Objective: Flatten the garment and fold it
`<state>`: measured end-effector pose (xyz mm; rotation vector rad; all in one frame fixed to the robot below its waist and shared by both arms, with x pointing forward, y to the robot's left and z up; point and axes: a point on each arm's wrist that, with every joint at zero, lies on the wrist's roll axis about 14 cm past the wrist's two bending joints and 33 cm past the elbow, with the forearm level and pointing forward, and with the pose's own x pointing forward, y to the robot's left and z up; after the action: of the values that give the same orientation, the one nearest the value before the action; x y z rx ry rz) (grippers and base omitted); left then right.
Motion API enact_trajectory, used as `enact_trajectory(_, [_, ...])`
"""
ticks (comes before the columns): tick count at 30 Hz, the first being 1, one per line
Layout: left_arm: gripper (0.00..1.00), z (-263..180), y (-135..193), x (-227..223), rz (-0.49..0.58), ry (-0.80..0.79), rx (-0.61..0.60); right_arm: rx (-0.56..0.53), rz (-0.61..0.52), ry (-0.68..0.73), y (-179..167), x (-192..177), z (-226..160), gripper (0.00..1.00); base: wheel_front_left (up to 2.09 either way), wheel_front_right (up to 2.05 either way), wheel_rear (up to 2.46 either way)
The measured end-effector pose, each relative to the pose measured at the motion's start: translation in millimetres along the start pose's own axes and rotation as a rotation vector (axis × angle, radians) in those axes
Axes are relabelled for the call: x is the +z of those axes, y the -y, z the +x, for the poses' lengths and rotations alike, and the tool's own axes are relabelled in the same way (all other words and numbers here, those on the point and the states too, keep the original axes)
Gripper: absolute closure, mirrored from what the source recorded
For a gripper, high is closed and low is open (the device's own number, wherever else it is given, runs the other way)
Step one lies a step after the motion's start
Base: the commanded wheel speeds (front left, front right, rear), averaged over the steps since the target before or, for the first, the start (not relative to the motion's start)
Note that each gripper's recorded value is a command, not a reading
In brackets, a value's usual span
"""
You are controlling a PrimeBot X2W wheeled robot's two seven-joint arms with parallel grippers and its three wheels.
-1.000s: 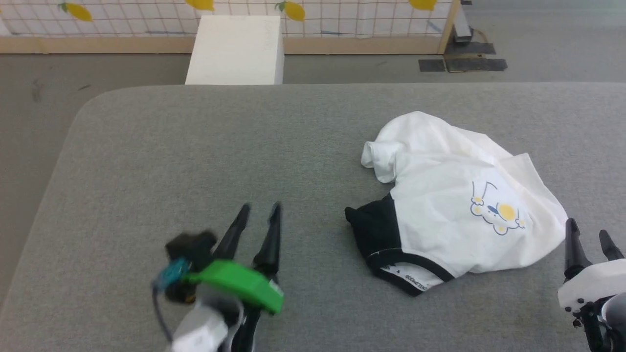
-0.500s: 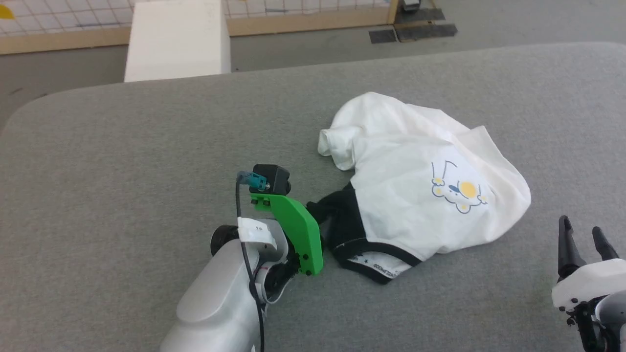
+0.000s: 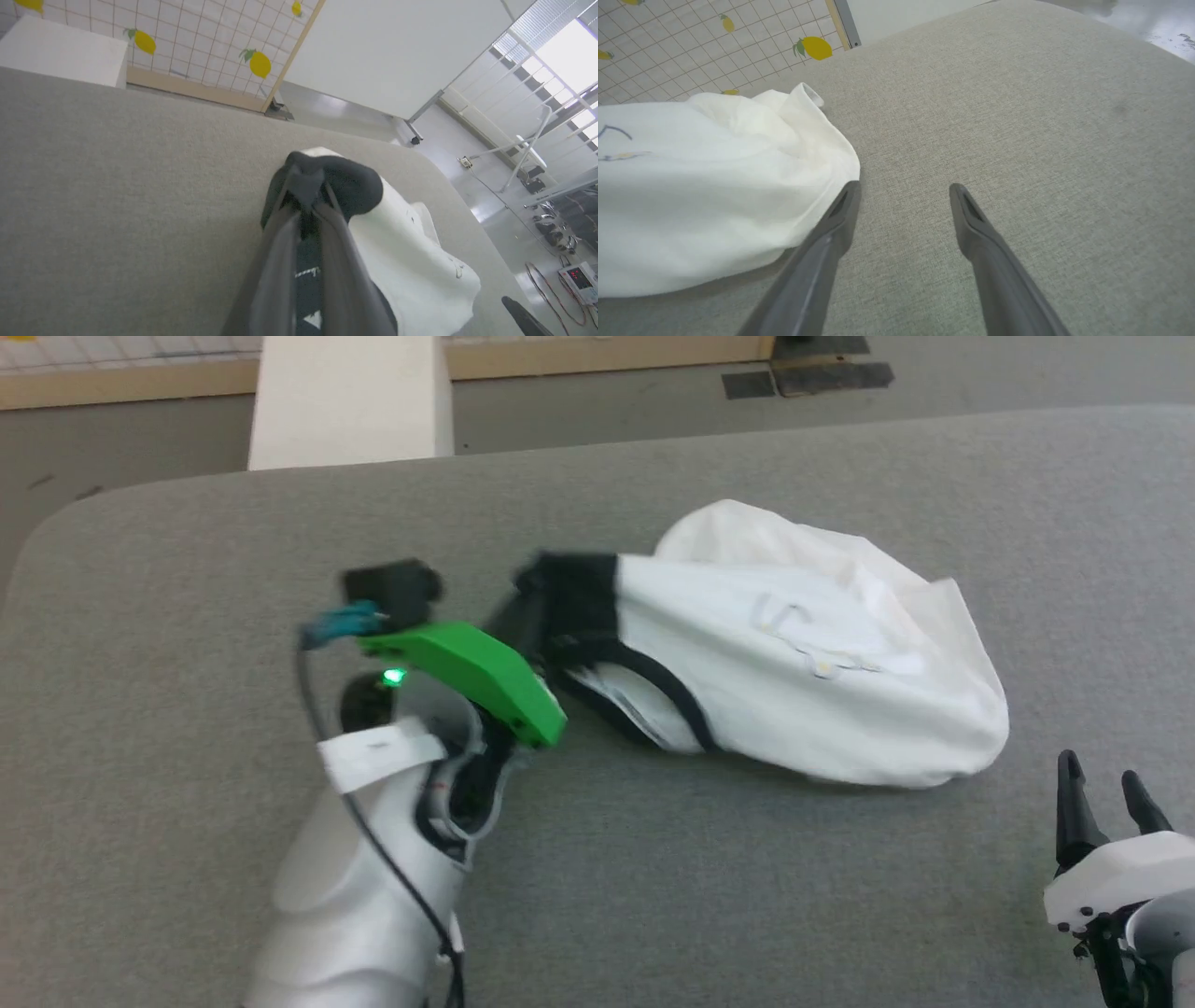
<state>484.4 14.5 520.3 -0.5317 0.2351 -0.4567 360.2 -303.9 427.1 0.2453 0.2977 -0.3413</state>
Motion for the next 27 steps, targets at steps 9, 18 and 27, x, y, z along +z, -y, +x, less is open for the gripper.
enact_trajectory(9, [1.0, -107, -134, 35, -0.004, 0.176, 0.493, 0.13, -0.021, -0.011, -49, -1, 11, 0.0, 0.0, 0.0, 0.0])
enact_trajectory(18, [0.0, -206, -179, -41, -0.294, 0.075, 0.768, 0.246, -0.042, -0.028, -93, -5, 14, 0.0, 0.0, 0.0, 0.0])
enact_trajectory(27, [0.0, -225, -154, 63, -0.056, 0.52, 0.622, 0.422, -0.127, -0.156, -153, -23, -2, 0.0, 0.0, 0.0, 0.0])
